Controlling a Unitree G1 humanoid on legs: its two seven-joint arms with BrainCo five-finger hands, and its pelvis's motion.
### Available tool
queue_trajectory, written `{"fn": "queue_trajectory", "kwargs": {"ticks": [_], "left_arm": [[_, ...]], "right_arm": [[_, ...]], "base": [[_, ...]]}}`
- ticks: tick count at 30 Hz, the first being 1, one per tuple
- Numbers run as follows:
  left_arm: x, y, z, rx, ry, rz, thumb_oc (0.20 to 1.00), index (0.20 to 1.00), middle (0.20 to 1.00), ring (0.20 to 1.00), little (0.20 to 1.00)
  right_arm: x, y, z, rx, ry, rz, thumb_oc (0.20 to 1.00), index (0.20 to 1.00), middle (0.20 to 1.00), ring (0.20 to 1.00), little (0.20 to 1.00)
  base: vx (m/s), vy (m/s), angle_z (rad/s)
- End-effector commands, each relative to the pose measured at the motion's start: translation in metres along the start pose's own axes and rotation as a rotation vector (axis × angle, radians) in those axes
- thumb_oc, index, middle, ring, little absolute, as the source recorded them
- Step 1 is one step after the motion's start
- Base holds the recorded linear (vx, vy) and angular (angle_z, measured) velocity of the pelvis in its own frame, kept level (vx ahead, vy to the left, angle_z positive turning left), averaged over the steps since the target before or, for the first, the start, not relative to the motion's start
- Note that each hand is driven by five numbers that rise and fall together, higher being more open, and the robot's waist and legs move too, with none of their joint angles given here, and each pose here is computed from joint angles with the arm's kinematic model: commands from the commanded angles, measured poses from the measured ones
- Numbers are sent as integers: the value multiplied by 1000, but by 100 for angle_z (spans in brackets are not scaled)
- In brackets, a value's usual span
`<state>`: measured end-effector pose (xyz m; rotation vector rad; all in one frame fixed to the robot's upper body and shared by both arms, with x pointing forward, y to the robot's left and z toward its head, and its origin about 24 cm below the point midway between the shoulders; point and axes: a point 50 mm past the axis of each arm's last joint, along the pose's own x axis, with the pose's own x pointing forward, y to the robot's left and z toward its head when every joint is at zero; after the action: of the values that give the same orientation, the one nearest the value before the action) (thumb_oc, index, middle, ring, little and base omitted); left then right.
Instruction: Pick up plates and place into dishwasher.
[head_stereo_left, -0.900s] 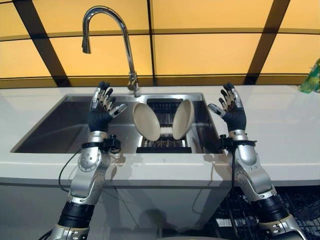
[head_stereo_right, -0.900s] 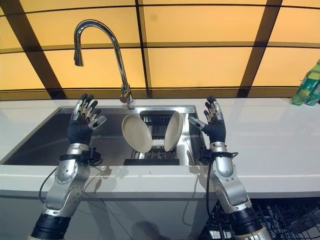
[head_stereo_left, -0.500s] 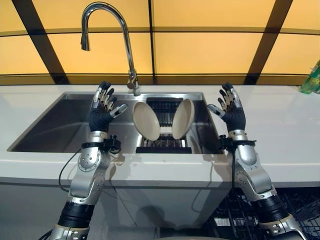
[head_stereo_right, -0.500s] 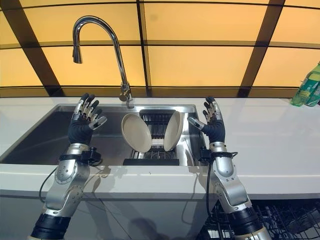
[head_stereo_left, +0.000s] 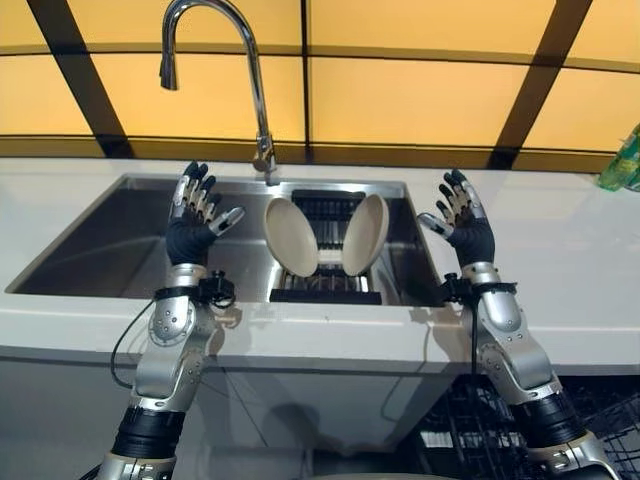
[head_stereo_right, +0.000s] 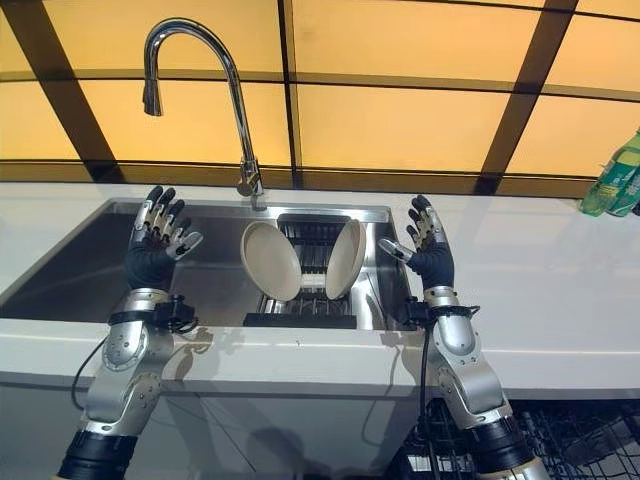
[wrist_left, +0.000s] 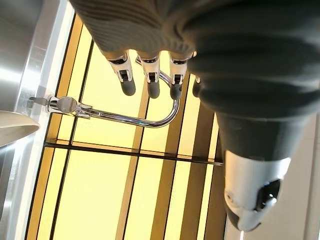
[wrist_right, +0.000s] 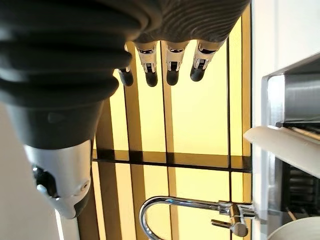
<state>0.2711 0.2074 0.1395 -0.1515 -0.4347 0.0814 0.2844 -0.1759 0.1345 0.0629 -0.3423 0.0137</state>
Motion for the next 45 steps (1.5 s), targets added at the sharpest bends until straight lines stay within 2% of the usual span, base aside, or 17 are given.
{"fn": "queue_trajectory", "kwargs": {"ticks": [1, 4, 9, 16, 25, 31, 38, 45], "left_arm": [[15, 9, 23, 196, -127, -10, 1000, 1000, 1000, 1000, 1000], [18, 16, 23, 306, -118, -16, 1000, 1000, 1000, 1000, 1000], [28, 40, 33, 626, -132, -51, 1000, 1000, 1000, 1000, 1000], [42, 62, 56, 943, -193, -88, 1000, 1000, 1000, 1000, 1000], [47, 65, 59, 1156, -187, -209, 1000, 1000, 1000, 1000, 1000], [46, 62, 55, 1412, -243, -334, 1000, 1000, 1000, 1000, 1000], [42, 62, 46, 1592, -259, -447, 1000, 1000, 1000, 1000, 1000], [37, 82, 36, 1756, -193, -469, 1000, 1000, 1000, 1000, 1000]], "right_arm": [[5, -7, 31, 11, -155, -19, 1000, 1000, 1000, 1000, 1000], [4, -11, 31, 11, -146, -26, 1000, 1000, 1000, 1000, 1000], [1, -17, 26, 2, -108, -44, 1000, 1000, 1000, 1000, 1000], [0, -23, 23, -9, -85, -40, 1000, 1000, 1000, 1000, 1000], [-6, -31, 17, -25, -57, -41, 1000, 1000, 1000, 1000, 1000], [-8, -36, 15, -39, -32, -33, 1000, 1000, 1000, 1000, 1000], [-10, -42, 12, -68, -15, -19, 1000, 1000, 1000, 1000, 1000], [-11, -48, 14, -84, -12, -6, 1000, 1000, 1000, 1000, 1000]], "base": [[96, 144, -3], [135, 159, -5], [131, 143, -7], [83, 97, -7], [76, 61, -11], [91, 65, -6], [68, 79, -5], [34, 54, -9]]}}
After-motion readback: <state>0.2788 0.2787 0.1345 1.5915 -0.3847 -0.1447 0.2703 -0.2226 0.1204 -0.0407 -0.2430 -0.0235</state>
